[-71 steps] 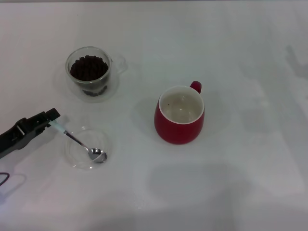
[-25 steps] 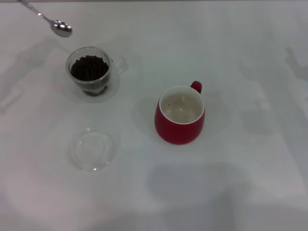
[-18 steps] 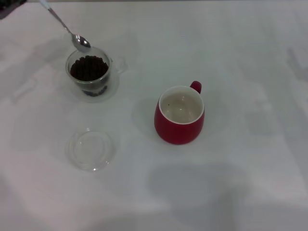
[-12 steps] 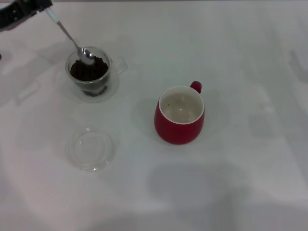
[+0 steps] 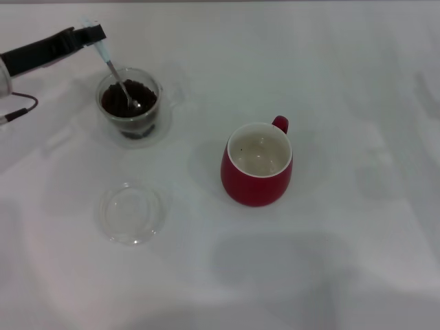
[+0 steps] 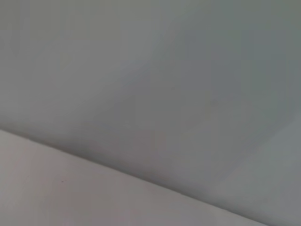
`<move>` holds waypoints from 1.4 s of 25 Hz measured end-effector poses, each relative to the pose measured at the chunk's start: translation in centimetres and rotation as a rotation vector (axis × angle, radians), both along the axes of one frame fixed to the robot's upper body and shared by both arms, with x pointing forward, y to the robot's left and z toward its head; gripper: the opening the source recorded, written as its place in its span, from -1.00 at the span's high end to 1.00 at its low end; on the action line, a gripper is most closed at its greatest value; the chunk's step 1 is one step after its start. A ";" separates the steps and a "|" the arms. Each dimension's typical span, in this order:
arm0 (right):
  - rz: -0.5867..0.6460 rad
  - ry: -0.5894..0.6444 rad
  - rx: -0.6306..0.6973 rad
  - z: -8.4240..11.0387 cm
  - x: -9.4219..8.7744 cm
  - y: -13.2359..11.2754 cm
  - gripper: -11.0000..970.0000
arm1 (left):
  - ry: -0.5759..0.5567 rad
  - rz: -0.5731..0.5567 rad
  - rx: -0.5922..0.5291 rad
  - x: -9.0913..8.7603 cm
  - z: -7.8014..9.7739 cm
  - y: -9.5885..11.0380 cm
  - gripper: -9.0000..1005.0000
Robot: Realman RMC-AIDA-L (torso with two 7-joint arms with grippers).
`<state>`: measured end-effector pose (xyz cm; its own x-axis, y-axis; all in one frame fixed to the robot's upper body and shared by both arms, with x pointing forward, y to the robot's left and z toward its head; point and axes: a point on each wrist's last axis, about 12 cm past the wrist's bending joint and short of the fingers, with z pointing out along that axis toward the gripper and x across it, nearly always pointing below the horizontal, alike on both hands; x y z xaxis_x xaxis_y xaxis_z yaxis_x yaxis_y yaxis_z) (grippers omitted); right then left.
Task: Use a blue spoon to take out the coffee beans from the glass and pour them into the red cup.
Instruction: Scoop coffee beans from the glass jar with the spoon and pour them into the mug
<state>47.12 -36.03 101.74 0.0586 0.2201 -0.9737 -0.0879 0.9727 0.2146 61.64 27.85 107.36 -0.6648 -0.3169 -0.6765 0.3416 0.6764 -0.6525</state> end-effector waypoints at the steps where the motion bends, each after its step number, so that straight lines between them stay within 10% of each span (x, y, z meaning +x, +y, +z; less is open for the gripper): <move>1: -0.002 0.000 0.000 0.0 -0.1 0.0 -0.80 | 0.004 0.002 -0.002 -0.1 -0.1 -0.1 0.72; 26: -0.010 0.007 0.027 -0.2 -0.7 -0.3 -0.80 | 0.061 0.251 -0.380 -5.1 -2.5 3.1 0.72; 35: -0.005 0.008 0.026 -0.2 -0.7 -0.2 -0.80 | 0.007 0.152 -0.472 -5.4 -1.2 1.6 0.72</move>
